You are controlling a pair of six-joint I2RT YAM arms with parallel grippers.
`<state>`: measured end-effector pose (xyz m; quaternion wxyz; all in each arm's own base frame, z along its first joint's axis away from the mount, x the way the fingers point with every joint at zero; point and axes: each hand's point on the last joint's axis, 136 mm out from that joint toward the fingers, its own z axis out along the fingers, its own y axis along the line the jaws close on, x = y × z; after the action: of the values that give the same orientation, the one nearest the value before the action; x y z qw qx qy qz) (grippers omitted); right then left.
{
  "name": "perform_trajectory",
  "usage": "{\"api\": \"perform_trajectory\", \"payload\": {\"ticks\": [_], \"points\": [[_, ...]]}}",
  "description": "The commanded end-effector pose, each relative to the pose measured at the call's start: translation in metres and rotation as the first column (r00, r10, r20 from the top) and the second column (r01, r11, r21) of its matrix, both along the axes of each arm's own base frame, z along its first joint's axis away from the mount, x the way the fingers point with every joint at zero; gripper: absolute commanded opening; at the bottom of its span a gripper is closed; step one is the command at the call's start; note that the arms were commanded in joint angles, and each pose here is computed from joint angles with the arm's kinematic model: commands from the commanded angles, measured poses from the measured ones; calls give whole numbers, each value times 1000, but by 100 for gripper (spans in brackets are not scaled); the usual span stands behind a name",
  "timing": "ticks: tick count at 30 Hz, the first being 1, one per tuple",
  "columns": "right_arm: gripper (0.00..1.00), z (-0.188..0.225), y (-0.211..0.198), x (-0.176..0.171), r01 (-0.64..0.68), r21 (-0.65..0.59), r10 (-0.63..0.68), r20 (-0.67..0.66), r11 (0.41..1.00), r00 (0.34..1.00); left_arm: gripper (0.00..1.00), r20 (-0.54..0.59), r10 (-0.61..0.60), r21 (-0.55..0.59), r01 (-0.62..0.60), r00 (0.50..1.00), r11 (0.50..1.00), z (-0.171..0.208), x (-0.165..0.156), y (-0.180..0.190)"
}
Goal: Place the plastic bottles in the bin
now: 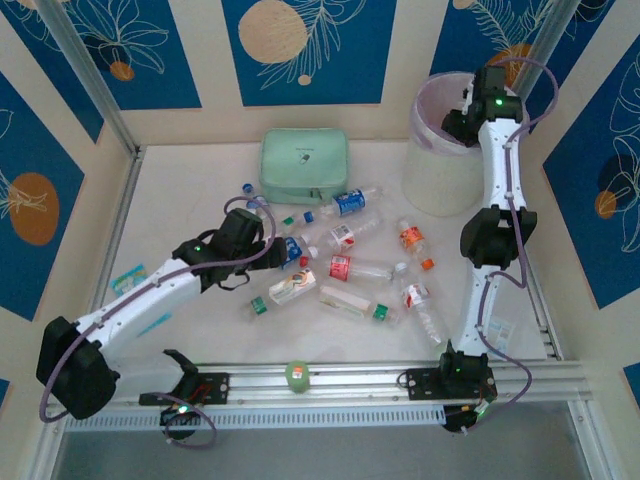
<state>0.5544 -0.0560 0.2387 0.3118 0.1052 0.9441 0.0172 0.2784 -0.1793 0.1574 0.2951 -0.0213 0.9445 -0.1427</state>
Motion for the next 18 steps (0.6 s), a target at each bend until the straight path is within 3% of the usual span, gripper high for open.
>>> {"api": "perform_trajectory", "payload": {"ticks": [1,8,13,18], "points": [[41,-10,10,-3,-43,28,44,-32,999,999,93,-10,14,28,-14,1000,1000,1,4,4],[89,25,11,-11,-54,24,53,25,998,998,96,-22,9,27,-9,1000,1000,-2,10,-1],[100,80,10,-30,-57,26,53,129,998,990,100,-15,37,15,-37,999,999,0,29,-1],[99,136,17,-58,-68,29,59,244,997,968,100,-30,122,-69,-124,992,990,-5,69,3]]}}
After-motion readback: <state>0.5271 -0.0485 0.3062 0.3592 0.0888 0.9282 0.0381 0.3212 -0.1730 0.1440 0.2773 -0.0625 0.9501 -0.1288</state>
